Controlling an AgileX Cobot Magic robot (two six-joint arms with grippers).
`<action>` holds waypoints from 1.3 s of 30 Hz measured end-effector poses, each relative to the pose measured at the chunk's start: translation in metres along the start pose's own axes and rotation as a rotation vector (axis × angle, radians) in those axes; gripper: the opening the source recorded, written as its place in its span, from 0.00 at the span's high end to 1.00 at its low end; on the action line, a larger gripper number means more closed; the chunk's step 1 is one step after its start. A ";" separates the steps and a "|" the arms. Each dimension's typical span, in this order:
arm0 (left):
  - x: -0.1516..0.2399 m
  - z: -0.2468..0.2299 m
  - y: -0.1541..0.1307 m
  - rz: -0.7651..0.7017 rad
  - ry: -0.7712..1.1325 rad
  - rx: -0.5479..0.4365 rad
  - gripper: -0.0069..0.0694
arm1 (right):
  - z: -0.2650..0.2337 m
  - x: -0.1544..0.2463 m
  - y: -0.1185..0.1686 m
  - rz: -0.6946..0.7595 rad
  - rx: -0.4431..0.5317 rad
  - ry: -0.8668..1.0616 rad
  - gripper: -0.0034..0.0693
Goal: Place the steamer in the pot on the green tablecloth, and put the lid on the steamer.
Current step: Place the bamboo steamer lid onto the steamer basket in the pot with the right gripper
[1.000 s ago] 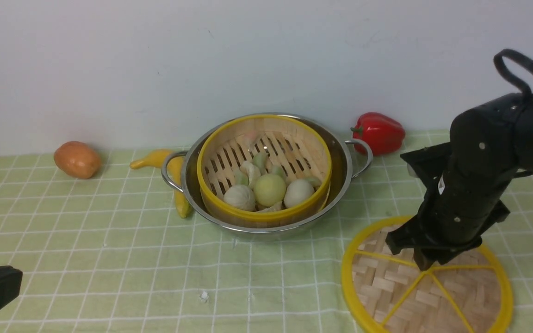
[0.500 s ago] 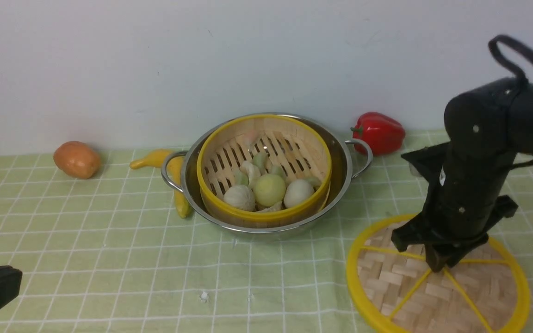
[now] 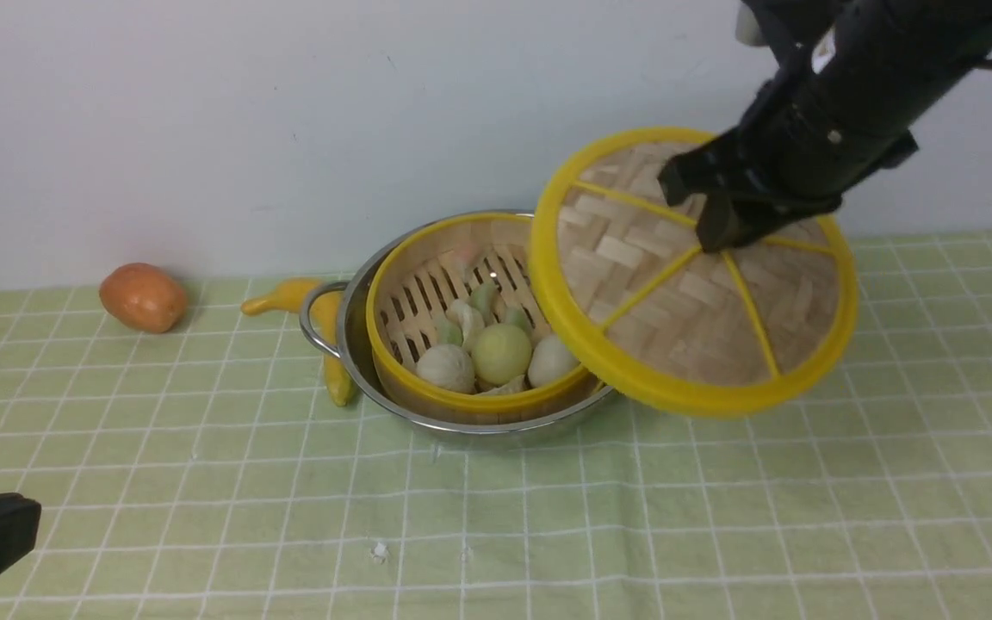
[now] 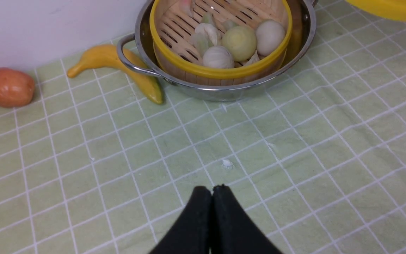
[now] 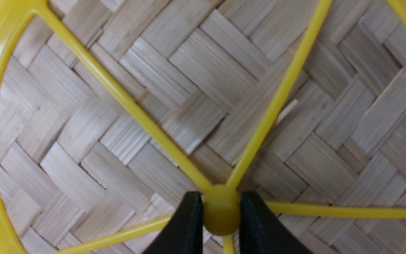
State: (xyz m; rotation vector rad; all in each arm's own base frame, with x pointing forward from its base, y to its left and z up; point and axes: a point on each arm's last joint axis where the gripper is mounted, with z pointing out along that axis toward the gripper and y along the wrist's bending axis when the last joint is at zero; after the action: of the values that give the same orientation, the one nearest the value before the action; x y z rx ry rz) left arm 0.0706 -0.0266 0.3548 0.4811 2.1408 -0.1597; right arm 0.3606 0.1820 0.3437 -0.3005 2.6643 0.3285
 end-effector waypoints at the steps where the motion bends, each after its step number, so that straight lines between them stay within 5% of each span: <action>1: 0.000 0.000 0.000 0.000 0.000 0.000 0.92 | 0.004 -0.009 0.007 -0.013 -0.013 -0.018 0.76; 9: 0.000 0.000 0.000 0.025 -0.001 -0.003 0.91 | 0.082 -0.053 0.056 -0.086 -0.083 -0.070 0.76; 39: -0.002 0.000 0.001 0.027 -0.024 -0.009 0.91 | 0.142 -0.053 0.059 -0.139 -0.109 -0.016 0.76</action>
State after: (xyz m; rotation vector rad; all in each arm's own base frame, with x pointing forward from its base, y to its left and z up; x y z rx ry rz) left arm 0.0720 -0.0265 0.3566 0.5010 2.1101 -0.1400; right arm 0.4477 0.2857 0.2537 -0.5123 2.5979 0.4303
